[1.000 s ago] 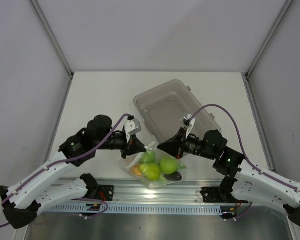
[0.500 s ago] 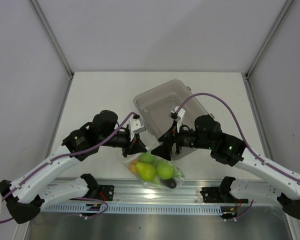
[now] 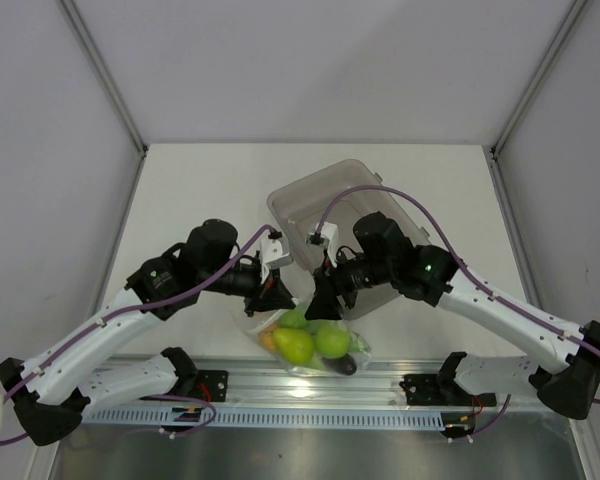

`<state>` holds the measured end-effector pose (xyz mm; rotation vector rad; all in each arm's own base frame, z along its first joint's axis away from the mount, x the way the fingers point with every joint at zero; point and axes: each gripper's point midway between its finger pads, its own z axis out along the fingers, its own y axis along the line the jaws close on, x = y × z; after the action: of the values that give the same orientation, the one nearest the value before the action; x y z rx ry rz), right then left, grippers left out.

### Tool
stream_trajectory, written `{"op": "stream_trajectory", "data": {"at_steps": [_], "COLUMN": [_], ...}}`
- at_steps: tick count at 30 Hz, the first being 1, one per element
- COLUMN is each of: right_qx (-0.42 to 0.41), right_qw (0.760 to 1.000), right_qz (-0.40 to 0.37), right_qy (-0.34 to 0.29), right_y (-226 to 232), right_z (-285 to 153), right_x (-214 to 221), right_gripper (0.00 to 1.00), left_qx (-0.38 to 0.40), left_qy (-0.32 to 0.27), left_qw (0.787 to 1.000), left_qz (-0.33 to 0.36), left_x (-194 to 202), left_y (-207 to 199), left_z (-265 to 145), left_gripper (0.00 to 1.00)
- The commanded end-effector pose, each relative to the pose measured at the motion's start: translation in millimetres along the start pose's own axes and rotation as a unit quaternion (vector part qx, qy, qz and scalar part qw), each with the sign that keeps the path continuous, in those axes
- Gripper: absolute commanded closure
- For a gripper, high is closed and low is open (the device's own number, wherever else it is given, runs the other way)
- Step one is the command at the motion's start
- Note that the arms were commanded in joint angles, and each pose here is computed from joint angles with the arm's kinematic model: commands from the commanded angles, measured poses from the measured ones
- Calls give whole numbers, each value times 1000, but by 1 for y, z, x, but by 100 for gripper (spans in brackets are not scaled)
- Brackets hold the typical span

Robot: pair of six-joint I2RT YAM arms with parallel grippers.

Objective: Place the food in the zip-top bag and seal the zipper
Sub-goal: Zip the zipper food storage bag at the center of the board.

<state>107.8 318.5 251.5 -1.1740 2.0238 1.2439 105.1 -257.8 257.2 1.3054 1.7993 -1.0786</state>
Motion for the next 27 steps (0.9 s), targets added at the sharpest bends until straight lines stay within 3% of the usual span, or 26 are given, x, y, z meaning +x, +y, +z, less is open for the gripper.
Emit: {"op": "stream_trajectory", "data": {"at_steps": [1, 4, 6, 9, 11, 12, 16, 19, 20, 24, 27], "right_qx": [-44, -59, -60, -64, -66, -68, -72, -77, -75, -53, -34], "right_qw": [998, 997, 997, 997, 997, 996, 996, 996, 996, 998, 999], "right_qz": [-38, -40, -38, -37, -36, -35, -38, -35, -31, -22, -20], "right_qy": [-5, 9, 19, 25, 30, 35, 36, 39, 40, 36, -13], "right_y": [18, 20, 18, 17, 17, 17, 17, 16, 16, 10, 12], "right_z": [-8, -3, 1, 5, 6, 9, 11, 13, 14, 19, 10], "right_x": [-16, -18, -15, -16, -16, -15, -16, -16, -16, -15, -24], "right_gripper": [43, 55, 56, 69, 70, 75, 76, 97, 100, 100, 100], "left_qx": [12, 11, 11, 13, 14, 16, 16, 14, 14, 2, -14], "left_qy": [-33, -31, -30, -33, -33, -34, -35, -33, -34, -26, -11], "left_qw": [999, 999, 999, 999, 999, 999, 999, 999, 999, 1000, 1000], "left_qz": [34, 32, 31, 27, 25, 23, 24, 22, 24, 16, 2], "left_x": [-23, -21, -21, -20, -20, -20, -20, -20, -21, -18, -9], "left_y": [-8, -7, -6, -6, -6, -7, -7, -6, -7, -2, 6], "left_z": [-10, -8, -7, -5, -4, -4, -4, -5, -5, -4, 0], "left_gripper": [100, 99, 100, 99, 100, 99, 99, 99, 99, 99, 99]}}
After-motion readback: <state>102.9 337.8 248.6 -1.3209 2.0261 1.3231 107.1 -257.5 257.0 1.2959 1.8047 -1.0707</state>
